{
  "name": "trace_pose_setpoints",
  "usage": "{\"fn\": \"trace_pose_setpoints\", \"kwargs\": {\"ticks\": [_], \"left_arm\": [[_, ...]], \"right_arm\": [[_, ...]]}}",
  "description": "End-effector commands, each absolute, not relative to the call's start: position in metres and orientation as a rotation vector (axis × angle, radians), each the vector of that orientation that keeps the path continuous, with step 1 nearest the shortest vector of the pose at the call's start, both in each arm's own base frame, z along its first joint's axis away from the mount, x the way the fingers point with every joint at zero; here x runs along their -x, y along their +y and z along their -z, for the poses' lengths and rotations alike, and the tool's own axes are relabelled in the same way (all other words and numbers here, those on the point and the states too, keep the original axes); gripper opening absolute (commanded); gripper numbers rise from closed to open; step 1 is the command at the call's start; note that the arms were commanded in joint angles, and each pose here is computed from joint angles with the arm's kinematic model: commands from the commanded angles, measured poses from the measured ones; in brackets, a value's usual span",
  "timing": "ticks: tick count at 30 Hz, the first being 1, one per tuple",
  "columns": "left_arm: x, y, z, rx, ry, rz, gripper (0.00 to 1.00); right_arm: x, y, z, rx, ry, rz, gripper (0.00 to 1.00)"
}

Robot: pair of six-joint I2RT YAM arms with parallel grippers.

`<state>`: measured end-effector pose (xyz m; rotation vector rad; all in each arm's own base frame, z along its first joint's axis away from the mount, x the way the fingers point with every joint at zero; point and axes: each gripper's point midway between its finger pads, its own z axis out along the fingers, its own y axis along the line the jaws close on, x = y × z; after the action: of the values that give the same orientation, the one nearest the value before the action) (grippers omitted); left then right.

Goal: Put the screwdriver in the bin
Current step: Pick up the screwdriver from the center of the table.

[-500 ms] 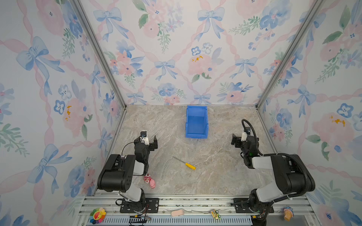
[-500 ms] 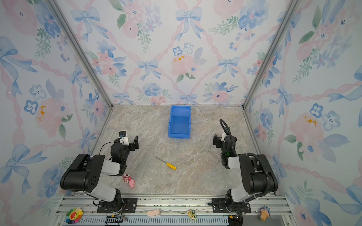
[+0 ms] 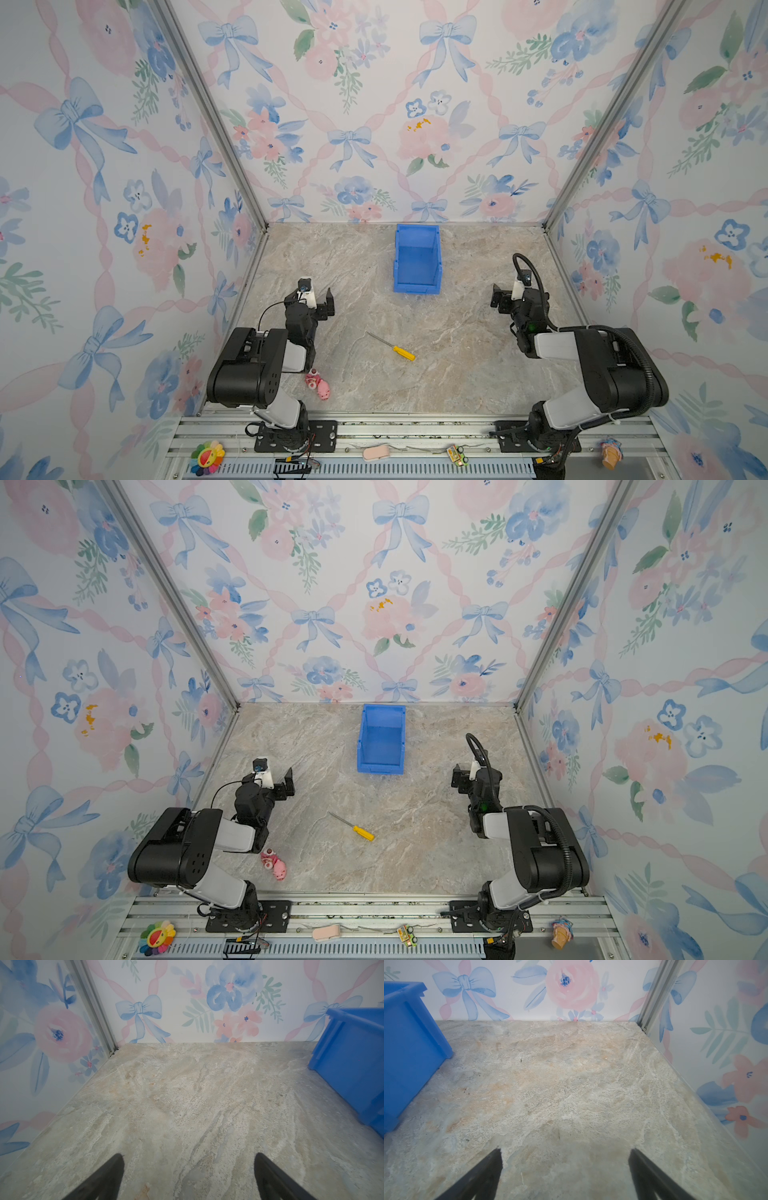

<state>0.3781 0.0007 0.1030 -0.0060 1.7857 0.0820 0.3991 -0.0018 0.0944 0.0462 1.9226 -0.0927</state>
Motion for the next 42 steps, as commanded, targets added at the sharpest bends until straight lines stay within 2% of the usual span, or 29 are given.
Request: {"fn": "trace_pose_setpoints", "kwargs": {"ticks": [1, 15, 20, 25, 29, 32, 36, 42], "left_arm": [[-0.378, 0.001, -0.106, -0.006, 1.77, -0.082, 0.98], [-0.378, 0.002, -0.106, -0.005, 1.772, -0.083, 0.98], [-0.375, 0.004, -0.121, 0.01, 1.753, -0.09, 0.98], [-0.37, 0.008, -0.127, 0.073, 1.842, -0.078, 0.98], [-0.366, 0.008, -0.108, 0.133, 2.041, -0.057, 0.98], [-0.359, -0.004, -0.105, 0.072, 2.101, -0.032, 0.98], [-0.349, 0.0, -0.113, 0.162, 2.127, -0.02, 0.98], [-0.345, -0.026, -0.11, 0.219, 2.255, 0.182, 0.98]], "right_arm": [[-0.4, -0.001, -0.096, -0.038, 1.91, 0.092, 0.97], [-0.4, -0.002, -0.096, -0.041, 1.908, 0.086, 0.97], [-0.398, 0.006, -0.107, -0.004, 1.906, 0.097, 0.97], [-0.392, 0.042, -0.128, 0.173, 2.093, 0.153, 0.97], [-0.374, 0.076, -0.148, 0.291, 2.145, 0.24, 0.97], [-0.356, 0.107, -0.161, 0.349, 2.18, 0.188, 0.97], [-0.326, 0.144, -0.17, 0.422, 2.224, 0.088, 0.97], [-0.271, 0.201, -0.146, 0.693, 2.399, -0.081, 0.97]]}}
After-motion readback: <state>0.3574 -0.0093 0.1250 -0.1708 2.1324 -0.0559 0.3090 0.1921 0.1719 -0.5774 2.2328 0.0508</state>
